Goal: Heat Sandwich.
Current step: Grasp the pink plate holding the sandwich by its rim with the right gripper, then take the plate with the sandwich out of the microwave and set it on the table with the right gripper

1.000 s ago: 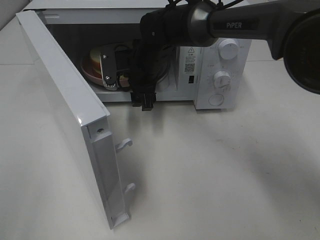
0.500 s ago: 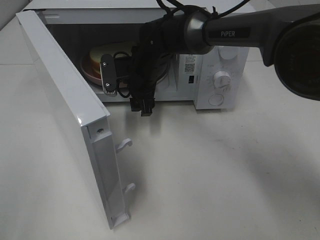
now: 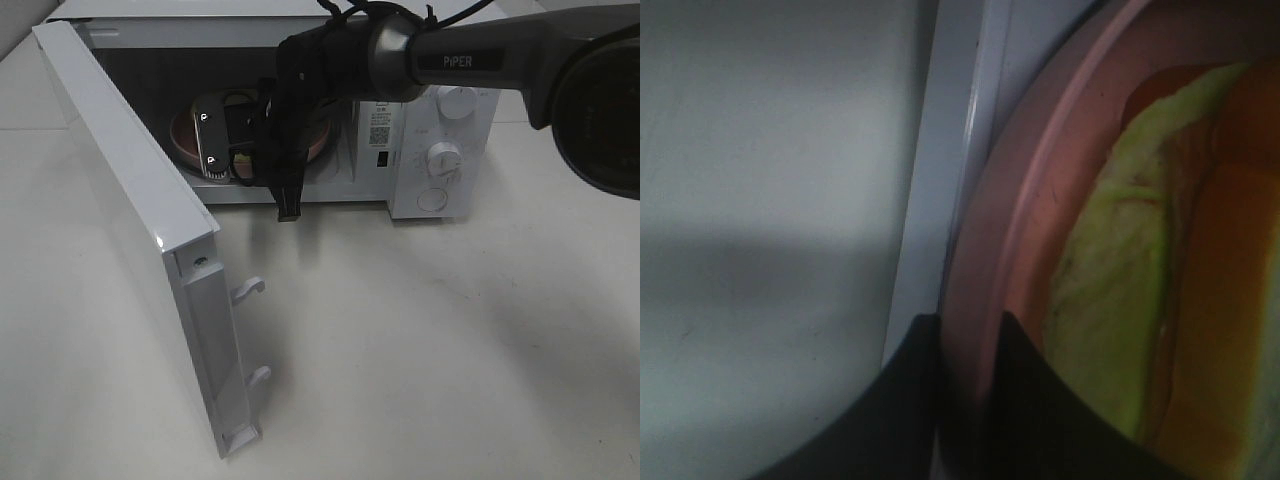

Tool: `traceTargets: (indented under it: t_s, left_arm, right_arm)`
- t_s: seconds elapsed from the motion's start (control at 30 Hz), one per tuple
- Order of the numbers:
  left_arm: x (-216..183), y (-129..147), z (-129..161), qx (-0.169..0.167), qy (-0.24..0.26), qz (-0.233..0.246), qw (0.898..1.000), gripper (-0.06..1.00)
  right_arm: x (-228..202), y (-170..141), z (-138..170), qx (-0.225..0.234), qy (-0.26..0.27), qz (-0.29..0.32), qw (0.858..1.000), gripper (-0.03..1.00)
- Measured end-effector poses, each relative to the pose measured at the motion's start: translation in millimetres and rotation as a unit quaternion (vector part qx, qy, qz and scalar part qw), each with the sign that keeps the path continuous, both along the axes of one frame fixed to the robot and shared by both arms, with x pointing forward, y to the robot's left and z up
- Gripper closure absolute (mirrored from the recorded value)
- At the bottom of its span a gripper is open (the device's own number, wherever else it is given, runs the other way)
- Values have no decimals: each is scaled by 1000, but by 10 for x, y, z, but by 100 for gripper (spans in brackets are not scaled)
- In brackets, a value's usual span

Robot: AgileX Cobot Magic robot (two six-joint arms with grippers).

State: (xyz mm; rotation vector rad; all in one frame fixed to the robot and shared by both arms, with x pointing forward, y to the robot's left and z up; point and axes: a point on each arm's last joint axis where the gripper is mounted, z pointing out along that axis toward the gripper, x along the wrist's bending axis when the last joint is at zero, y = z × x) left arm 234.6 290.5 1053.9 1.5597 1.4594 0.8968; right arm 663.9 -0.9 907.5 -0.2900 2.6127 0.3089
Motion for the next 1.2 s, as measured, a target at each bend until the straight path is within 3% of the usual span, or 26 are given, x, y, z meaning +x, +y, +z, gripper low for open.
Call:
traceTargets:
  t_s: [1.2]
  left_arm:
    - [0, 0, 0, 0, 0, 0, 1000, -5]
  right_arm:
    - [-176, -113, 132, -37, -6, 67, 997, 86]
